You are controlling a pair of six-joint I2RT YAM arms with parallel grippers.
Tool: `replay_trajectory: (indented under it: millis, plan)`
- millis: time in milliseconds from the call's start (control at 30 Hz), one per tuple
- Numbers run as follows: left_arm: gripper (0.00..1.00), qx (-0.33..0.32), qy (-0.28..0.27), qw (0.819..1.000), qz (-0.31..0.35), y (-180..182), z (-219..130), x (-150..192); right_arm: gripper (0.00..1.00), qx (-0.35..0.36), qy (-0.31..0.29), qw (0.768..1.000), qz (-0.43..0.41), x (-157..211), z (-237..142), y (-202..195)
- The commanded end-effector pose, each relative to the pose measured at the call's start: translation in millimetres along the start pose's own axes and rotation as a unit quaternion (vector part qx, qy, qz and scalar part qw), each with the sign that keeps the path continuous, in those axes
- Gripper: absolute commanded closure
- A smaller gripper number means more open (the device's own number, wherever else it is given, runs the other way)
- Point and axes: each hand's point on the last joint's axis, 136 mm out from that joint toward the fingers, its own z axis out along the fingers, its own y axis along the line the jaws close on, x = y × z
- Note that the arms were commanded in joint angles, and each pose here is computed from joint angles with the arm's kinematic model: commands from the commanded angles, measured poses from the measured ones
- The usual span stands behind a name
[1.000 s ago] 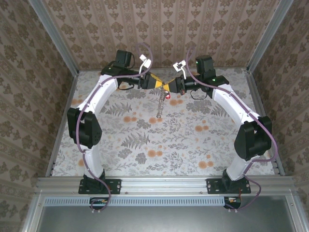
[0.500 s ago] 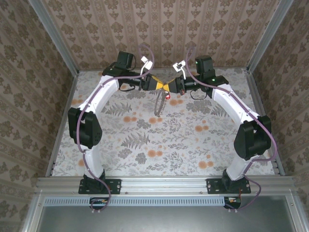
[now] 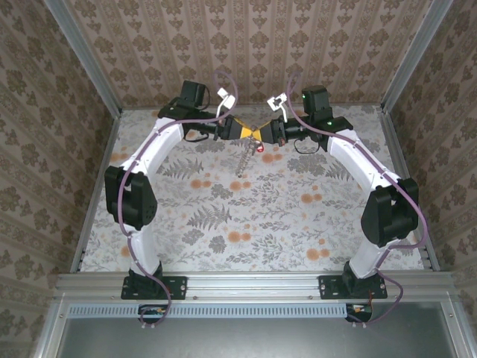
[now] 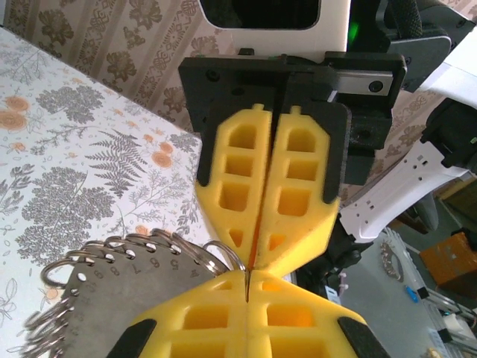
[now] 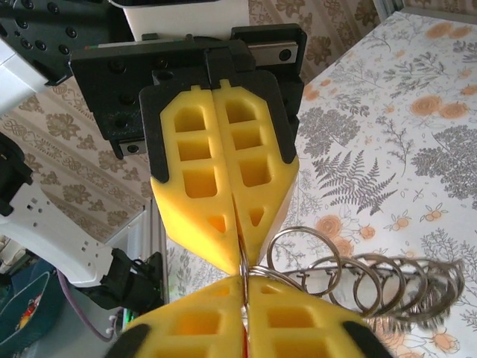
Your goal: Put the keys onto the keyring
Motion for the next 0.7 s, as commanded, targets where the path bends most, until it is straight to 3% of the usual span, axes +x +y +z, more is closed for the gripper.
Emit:
replay_trajectory:
  millis: [0, 67, 333, 533, 667]
  plan:
    - [1.00, -0.024, -0.008, 1.000, 0.018, -7.6, 2.6, -9.0, 0.65, 0.002, -0.045, 0.999, -0.024, -21.8, -18.0, 14.2]
    - [1.00, -0.045, -0.013, 0.999, 0.021, -2.9, 3.3, -10.6, 0.57, 0.020, -0.071, 0.997, -0.017, -27.6, -31.0, 13.4]
    - [1.00, -0.075, -0.041, 0.995, 0.051, -13.3, -3.2, -23.9, 0.44, 0.143, -0.174, 0.973, 0.047, -11.9, -67.5, -9.6]
    - [1.00, -0.082, -0.059, 0.992, 0.074, -28.7, -8.8, -36.2, 0.40, 0.184, -0.237, 0.952, 0.061, 4.4, -82.2, -16.7]
    - [1.00, -0.090, -0.076, 0.990, 0.078, -33.0, -10.8, -43.2, 0.40, 0.172, -0.244, 0.953, 0.060, 6.2, -72.9, -13.3]
